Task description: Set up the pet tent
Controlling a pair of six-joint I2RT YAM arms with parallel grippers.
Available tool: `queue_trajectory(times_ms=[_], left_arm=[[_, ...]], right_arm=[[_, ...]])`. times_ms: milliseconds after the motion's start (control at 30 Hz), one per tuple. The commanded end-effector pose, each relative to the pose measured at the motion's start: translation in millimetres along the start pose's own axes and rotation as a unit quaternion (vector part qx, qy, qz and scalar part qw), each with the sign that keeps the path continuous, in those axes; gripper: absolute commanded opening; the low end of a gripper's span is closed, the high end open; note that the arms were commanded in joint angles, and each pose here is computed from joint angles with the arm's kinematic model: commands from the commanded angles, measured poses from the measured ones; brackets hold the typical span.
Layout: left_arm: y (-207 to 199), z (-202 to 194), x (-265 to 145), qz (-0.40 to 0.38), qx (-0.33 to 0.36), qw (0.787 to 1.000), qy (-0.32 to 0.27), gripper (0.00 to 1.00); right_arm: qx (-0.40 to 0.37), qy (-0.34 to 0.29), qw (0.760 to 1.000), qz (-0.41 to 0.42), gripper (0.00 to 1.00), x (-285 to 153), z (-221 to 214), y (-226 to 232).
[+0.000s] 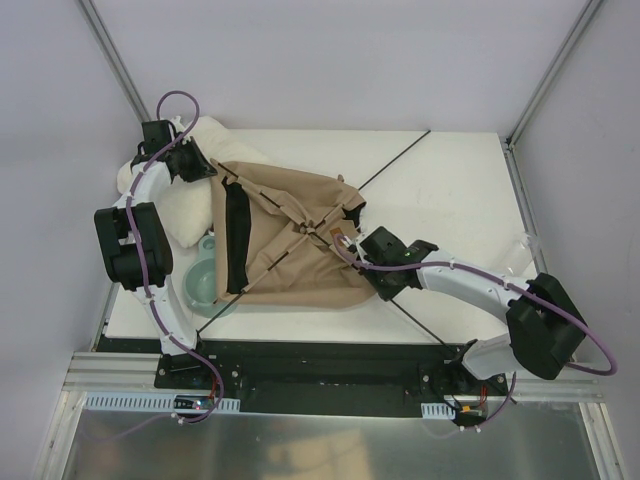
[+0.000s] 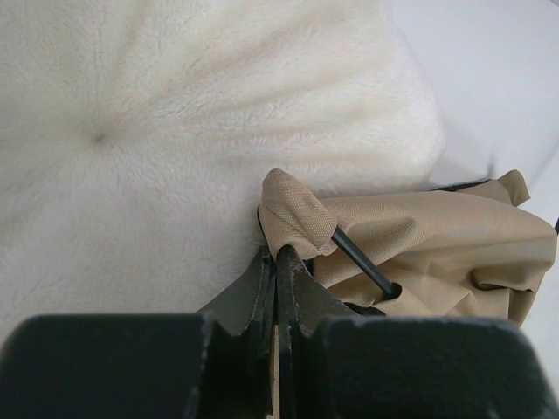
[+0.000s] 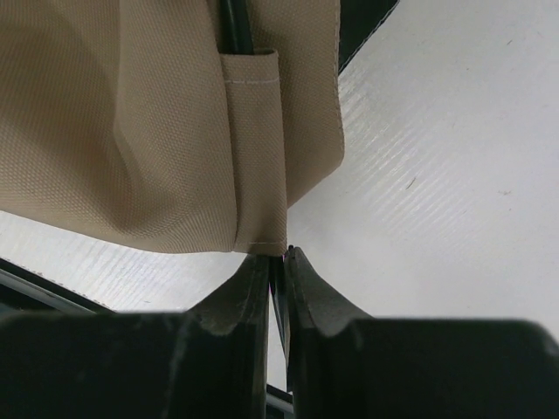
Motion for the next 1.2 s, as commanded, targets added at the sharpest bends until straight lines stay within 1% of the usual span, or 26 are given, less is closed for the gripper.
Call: queue_trajectory(times_ms=[0,233,500,633,933,1033,1167], left_arm=[[0,-3,2,-0.018,0.013,1.000,0.006,0.00],[-3,-4,3,-0.025,0.014,1.000,0.009,0.00],[-12,4,-1,-0.041,0.007,0.999,0.001,0.00],[-24,8,-2,-0.059,0.009,0.998,0.000,0.00],[-75,18,7,-0.117,0.031,0.993,-0.001,0.00],[-96,21,13,-0.138,0.039,0.990,0.001,0.00],[-117,26,28,-0.160,0.039,0.986,0.004,0.00]], right_arm=[[0.003,-0.062,0.998,0.002,0.00,-8,26,3],[0.026,-0.108,0.994,-0.003,0.00,-8,37,5],[0.067,-0.174,0.983,-0.008,0.00,-15,38,5],[0.091,-0.208,0.974,-0.019,0.00,-23,37,3],[0.139,-0.270,0.950,-0.070,0.00,-51,32,-7],[0.152,-0.283,0.943,-0.082,0.00,-60,29,-10],[0.165,-0.281,0.939,-0.107,0.00,-64,25,-14]])
Point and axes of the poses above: each gripper's point midway between its finger pads, its own x axis out along the fingers, its own y axis along the line the jaws close on, z = x × y, the point moved 10 cm from there along -x, back along the fingers, and after that the axes turned 2 degrees about -x, right-handed, at the moved point
